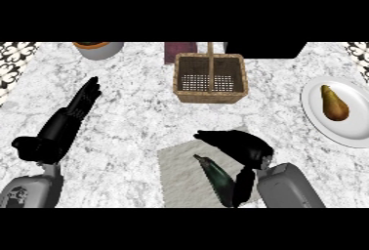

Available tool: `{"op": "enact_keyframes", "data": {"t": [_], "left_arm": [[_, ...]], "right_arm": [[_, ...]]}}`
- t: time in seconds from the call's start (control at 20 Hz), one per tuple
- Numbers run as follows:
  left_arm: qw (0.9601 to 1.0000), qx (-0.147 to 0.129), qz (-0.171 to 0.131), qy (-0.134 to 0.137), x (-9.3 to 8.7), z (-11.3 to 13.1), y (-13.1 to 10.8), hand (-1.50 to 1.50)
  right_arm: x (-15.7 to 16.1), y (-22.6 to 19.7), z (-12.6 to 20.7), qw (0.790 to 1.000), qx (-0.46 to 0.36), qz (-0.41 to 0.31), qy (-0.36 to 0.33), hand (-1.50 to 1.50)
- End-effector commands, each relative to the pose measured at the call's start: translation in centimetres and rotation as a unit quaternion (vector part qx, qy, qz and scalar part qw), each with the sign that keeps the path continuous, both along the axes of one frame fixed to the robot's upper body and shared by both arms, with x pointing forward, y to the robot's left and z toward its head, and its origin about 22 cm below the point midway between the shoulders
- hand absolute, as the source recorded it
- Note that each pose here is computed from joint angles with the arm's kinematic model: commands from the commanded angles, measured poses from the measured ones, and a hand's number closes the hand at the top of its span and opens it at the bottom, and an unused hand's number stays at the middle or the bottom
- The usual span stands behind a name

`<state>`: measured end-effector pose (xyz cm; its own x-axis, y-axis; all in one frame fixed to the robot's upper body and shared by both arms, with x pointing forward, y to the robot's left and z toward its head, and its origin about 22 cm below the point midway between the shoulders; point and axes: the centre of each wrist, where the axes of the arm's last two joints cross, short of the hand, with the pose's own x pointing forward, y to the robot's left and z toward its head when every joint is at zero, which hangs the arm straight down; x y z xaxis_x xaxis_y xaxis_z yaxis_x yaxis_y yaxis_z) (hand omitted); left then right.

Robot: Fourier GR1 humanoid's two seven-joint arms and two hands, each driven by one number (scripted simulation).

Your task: Pick the eggplant from the placemat and place it in the basket

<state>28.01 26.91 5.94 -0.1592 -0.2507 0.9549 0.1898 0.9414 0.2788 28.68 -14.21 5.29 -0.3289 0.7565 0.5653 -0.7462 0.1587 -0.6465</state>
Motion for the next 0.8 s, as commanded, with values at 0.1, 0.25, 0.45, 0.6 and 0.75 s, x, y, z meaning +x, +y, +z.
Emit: {"op": "enact_keyframes", "data": {"t": [0.1, 0.25, 0.45, 0.6, 0.75], "left_arm": [[1.0, 0.004, 0.007, 0.001, 0.8, -2.0, 0.5, 0.0], [1.0, -0.007, 0.0, -0.001, 1.2, -0.3, -1.5, 0.0], [1.0, -0.004, -0.001, -0.007, 0.7, -0.8, -1.2, 0.0], [1.0, -0.006, 0.008, 0.002, 1.4, -0.7, 0.1, 0.0], [1.0, -0.003, 0.002, 0.003, -1.0, -0.8, 0.4, 0.0]], "right_arm": [[-1.0, 1.8, -0.1, 1.0, -0.01, -0.002, 0.0, -1.5], [-1.0, 1.1, -2.0, 0.999, -0.032, -0.008, 0.007, -1.5], [-0.7, 1.3, -3.3, 0.999, -0.043, 0.006, 0.01, -1.5], [-0.4, -0.1, -4.3, 0.999, -0.046, 0.001, 0.017, -1.5], [-2.8, 1.6, -6.6, 0.998, -0.049, 0.001, 0.037, -1.5]]}}
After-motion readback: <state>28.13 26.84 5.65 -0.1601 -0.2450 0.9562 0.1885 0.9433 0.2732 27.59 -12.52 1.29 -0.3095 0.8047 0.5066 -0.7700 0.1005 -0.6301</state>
